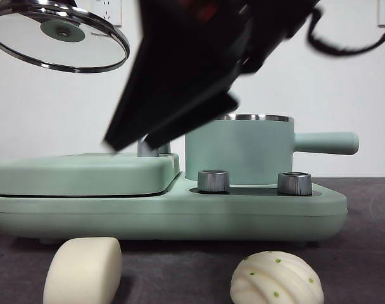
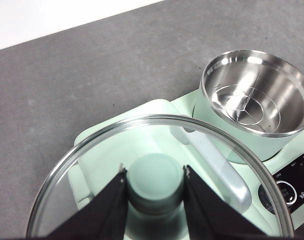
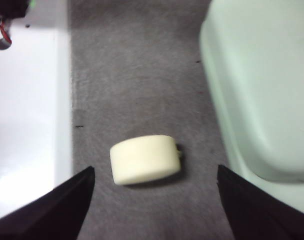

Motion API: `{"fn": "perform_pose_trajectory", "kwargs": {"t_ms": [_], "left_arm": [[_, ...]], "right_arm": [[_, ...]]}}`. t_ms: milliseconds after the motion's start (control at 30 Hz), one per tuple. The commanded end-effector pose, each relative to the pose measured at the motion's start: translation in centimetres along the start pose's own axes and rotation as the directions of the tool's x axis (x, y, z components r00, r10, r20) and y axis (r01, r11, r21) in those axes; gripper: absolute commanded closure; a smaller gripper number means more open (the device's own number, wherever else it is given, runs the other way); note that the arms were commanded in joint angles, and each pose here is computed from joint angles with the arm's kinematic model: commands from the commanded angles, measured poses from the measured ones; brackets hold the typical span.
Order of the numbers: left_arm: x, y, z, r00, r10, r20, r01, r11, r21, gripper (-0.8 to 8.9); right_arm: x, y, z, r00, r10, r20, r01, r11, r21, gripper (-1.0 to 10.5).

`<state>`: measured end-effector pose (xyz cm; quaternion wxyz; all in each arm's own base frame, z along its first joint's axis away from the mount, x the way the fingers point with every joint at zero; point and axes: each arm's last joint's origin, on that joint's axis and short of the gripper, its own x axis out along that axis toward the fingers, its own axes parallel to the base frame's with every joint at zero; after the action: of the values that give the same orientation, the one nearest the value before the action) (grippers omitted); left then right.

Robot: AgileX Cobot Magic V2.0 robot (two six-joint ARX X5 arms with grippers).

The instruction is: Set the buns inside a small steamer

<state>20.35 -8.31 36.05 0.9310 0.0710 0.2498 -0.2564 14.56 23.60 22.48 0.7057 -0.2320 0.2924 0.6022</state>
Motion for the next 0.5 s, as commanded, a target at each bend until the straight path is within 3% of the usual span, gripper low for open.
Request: {"fn": "perform_pose_trajectory", "kwargs": {"t_ms": [33,333,500], "left_arm": [[-0.4,0.0,0.7,0.999,0.001,0.048,-0.001,1.0,0.005,8.03],[-0.4,0.1,0.7,0.999,0.007,0.048,-0.007,1.0,0.001,8.03],[-0.4,0.3,0.7,0.999,0.013,0.048,-0.013,1.0,-0.002,8.03]], "right_arm": [[1.6,0.3,0.5,1.0,0.016,-0.004,-0.016,1.0,-0.02,5.5],[5.8,0.6,-0.6,0.997,0.034,-0.074,-0.036,0.999,-0.03,5.5],[7.5,0.6,-1.3,0.994,0.005,-0.113,-0.007,1.0,-0.022,5.5]]}}
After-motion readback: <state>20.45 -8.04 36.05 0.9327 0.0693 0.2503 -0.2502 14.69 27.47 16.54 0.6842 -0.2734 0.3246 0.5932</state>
